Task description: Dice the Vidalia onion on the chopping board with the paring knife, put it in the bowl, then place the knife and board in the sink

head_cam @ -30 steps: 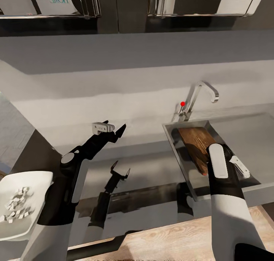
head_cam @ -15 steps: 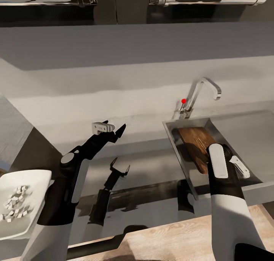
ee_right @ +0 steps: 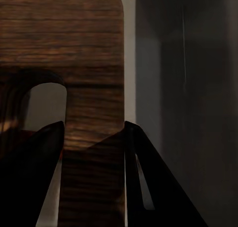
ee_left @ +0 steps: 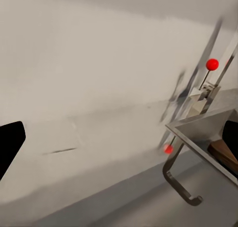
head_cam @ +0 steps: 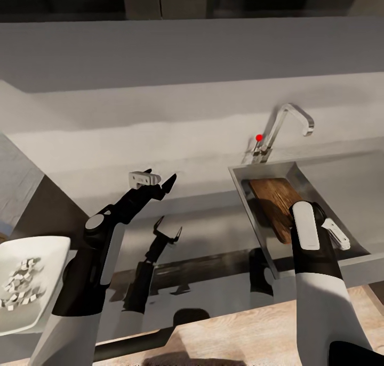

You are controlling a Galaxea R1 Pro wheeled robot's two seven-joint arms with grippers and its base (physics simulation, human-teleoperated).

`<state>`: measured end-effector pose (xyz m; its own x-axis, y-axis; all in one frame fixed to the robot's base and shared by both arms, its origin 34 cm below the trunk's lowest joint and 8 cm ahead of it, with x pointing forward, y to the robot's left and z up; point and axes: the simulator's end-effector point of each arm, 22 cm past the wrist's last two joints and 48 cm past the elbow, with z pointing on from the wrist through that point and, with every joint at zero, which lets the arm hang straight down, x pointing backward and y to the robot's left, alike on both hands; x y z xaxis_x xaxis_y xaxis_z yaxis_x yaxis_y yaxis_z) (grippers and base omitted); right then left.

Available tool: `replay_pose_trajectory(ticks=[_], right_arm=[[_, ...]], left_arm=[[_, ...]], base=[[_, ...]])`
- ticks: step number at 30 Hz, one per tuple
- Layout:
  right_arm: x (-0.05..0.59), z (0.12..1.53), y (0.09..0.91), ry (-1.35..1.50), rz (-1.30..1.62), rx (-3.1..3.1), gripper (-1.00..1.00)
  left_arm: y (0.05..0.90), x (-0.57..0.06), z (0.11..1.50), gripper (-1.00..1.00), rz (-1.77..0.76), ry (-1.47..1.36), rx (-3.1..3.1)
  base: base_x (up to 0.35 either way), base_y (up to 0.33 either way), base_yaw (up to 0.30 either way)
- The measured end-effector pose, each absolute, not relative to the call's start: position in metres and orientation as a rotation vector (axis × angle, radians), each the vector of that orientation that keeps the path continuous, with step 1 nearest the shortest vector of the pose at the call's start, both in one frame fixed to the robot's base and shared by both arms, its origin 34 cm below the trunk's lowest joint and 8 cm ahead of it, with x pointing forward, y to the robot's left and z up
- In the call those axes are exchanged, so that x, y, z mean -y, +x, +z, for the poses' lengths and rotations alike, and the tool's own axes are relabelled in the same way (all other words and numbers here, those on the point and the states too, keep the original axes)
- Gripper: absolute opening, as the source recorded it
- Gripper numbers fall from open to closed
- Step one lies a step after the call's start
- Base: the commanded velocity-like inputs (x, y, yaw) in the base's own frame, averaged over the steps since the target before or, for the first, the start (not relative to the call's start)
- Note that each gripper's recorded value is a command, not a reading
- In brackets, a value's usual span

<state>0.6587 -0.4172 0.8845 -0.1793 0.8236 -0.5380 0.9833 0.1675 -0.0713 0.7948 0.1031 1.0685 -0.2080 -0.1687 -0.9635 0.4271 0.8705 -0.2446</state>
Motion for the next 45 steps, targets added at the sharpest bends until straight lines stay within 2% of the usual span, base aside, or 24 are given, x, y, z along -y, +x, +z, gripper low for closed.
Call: replay_pose_trajectory(ticks=[45], right_arm=[[0.417, 0.852, 0.651, 1.718, -0.639, -2.116, -1.00]], left_arm=[[0.797, -0.102, 1.028, 1.00, -0.563, 0.187, -1.756]], base=[[0.000, 0.000, 0.000]])
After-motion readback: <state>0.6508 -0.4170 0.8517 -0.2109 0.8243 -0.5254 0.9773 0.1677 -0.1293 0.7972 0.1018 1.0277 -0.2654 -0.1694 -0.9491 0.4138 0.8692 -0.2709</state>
